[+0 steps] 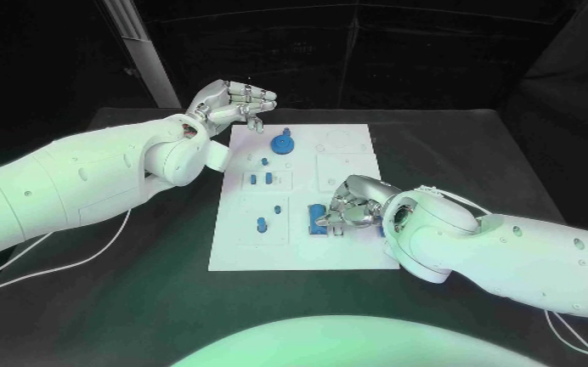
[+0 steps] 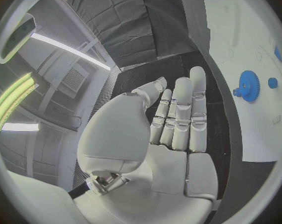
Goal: Assemble the parts on the task board
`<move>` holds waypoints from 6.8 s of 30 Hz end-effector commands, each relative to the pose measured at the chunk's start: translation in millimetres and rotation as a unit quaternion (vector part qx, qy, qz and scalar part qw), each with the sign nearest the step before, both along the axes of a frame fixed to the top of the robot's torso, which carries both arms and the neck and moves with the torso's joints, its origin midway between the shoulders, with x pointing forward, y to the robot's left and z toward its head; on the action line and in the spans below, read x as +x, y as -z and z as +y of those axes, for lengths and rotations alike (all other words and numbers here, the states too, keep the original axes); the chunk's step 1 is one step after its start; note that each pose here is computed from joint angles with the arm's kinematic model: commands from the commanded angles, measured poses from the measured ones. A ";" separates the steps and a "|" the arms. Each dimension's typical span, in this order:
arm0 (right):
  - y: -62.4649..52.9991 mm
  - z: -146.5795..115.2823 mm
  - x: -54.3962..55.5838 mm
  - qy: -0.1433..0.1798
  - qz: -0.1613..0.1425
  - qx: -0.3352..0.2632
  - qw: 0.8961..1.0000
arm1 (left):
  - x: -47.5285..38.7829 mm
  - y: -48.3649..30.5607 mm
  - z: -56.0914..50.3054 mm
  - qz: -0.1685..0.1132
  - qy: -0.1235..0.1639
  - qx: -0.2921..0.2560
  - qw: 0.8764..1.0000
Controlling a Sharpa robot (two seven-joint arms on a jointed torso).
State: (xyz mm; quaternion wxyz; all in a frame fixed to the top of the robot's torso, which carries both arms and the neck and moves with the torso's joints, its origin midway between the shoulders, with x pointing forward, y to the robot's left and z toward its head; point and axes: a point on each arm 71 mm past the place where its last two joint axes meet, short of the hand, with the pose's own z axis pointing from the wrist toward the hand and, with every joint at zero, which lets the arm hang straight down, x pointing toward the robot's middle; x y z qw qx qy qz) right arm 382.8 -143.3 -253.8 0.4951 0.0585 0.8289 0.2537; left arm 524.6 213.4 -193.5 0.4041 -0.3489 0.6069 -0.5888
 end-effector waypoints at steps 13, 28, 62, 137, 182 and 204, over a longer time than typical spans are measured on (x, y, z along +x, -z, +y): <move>-1.8 -2.4 1.2 -0.006 -0.028 -0.013 1.000 | 0.1 -0.8 -1.8 0.000 0.006 -0.003 1.000; -1.8 0.0 2.0 -0.011 -0.033 -0.015 0.999 | 0.0 -0.8 -1.5 0.000 0.006 -0.003 1.000; -5.4 -107.4 -4.4 0.028 0.001 -0.073 0.997 | -0.8 1.3 5.1 0.001 0.000 -0.001 1.000; 4.9 -60.7 -5.3 0.071 0.061 0.051 0.994 | -2.8 3.2 8.6 0.007 0.000 0.000 1.000; 15.2 -19.9 3.2 0.025 0.064 -0.010 0.998 | -3.4 3.3 4.6 0.010 0.009 -0.002 1.000; 13.9 -16.7 5.0 0.018 0.042 -0.024 0.999 | -3.4 3.4 4.0 0.010 0.010 -0.002 1.000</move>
